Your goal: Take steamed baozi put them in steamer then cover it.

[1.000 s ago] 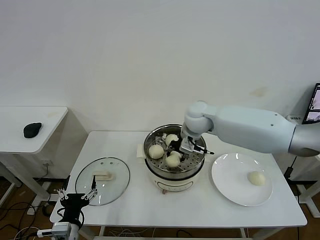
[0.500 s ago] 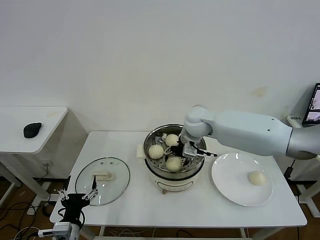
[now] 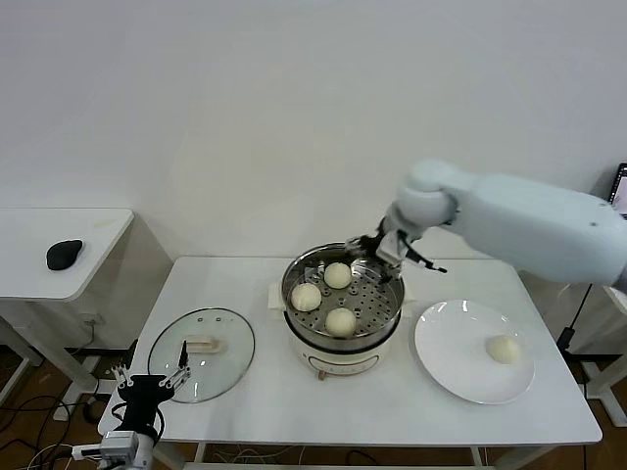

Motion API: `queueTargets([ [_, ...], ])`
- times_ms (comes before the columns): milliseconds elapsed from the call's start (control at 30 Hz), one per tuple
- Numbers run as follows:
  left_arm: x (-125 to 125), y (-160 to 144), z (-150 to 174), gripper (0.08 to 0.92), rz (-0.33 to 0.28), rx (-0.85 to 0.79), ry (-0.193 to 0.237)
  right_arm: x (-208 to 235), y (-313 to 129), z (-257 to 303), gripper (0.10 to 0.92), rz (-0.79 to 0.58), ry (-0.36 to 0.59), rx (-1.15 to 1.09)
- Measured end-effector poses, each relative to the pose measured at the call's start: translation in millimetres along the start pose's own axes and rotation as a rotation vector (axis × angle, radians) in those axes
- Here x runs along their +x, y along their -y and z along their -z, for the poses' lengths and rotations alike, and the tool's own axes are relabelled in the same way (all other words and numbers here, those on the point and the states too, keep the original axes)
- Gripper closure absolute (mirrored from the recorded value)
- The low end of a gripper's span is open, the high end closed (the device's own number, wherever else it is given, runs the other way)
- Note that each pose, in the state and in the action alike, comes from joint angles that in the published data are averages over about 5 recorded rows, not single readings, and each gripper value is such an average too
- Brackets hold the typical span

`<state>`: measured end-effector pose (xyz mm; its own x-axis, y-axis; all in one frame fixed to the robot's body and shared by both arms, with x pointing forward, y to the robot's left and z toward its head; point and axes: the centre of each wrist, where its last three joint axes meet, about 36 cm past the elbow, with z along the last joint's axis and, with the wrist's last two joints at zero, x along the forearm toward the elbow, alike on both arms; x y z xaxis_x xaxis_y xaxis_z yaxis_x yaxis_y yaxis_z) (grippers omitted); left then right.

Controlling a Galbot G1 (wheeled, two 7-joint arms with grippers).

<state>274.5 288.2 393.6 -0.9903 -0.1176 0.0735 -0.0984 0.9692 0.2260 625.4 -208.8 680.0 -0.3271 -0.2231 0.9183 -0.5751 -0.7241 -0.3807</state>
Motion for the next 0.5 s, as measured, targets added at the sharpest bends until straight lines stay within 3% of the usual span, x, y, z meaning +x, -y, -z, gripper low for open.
queueTargets([
  [267,-3,2,-2,0.177,-0.016,0.000,0.004,19,-83,-42,0.200,0.027,-0.077,-0.346],
  [500,-4,4,-3,0.177,-0.025,-0.002,0.005,10,-165,-73,0.200,0.066,-0.106,-0.552],
])
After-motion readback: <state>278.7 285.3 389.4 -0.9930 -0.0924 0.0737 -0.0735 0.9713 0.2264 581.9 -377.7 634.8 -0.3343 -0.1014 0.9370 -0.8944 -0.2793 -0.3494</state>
